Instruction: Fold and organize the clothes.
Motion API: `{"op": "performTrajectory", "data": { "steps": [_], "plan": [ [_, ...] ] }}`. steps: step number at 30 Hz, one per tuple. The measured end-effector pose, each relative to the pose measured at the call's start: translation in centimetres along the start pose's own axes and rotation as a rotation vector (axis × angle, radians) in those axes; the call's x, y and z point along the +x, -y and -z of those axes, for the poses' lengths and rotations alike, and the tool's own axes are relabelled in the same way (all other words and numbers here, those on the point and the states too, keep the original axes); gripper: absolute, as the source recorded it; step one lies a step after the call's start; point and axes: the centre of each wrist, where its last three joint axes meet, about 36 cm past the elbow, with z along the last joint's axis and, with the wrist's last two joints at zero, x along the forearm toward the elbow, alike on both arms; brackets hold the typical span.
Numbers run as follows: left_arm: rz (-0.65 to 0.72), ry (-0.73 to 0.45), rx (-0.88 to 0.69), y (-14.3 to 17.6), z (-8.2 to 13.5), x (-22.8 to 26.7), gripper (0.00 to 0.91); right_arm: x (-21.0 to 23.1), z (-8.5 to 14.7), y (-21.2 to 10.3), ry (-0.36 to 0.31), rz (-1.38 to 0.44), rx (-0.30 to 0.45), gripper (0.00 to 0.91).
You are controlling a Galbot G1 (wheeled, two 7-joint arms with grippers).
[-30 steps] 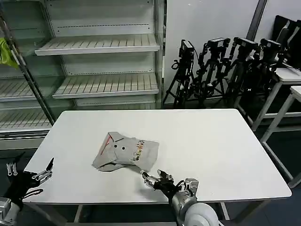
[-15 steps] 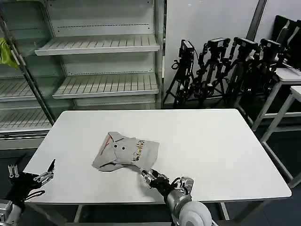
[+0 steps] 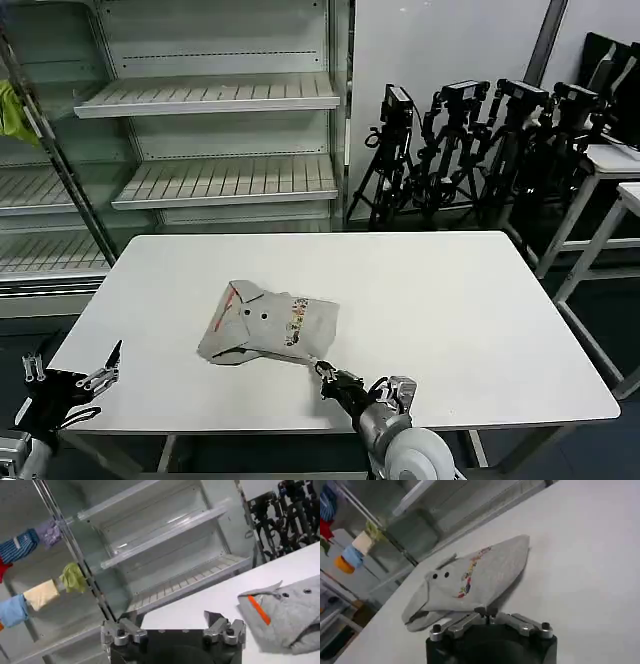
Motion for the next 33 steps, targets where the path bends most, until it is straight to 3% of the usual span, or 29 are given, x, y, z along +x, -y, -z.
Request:
{"op": "performTrajectory", "data": {
  "steps": [10, 24, 33],
  "plan": [
    [-0.009, 0.017, 0.021, 0.7, 0.3, -0.1, 0.907, 2.4, 1.7, 1.7, 0.016, -0.048, 0.049, 0.000],
    [-0.055, 0.047, 0.071, 2.6, 0.7, -1.6, 0.907, 6.7, 5.4, 5.5, 0.056, -0.190, 0.189, 0.000],
    [-0.086, 0.066, 0.086, 3.5, 0.8, -2.5, 0.907, 8.8, 6.2, 6.2, 0.053, -0.240, 0.249, 0.000]
  ]
}}
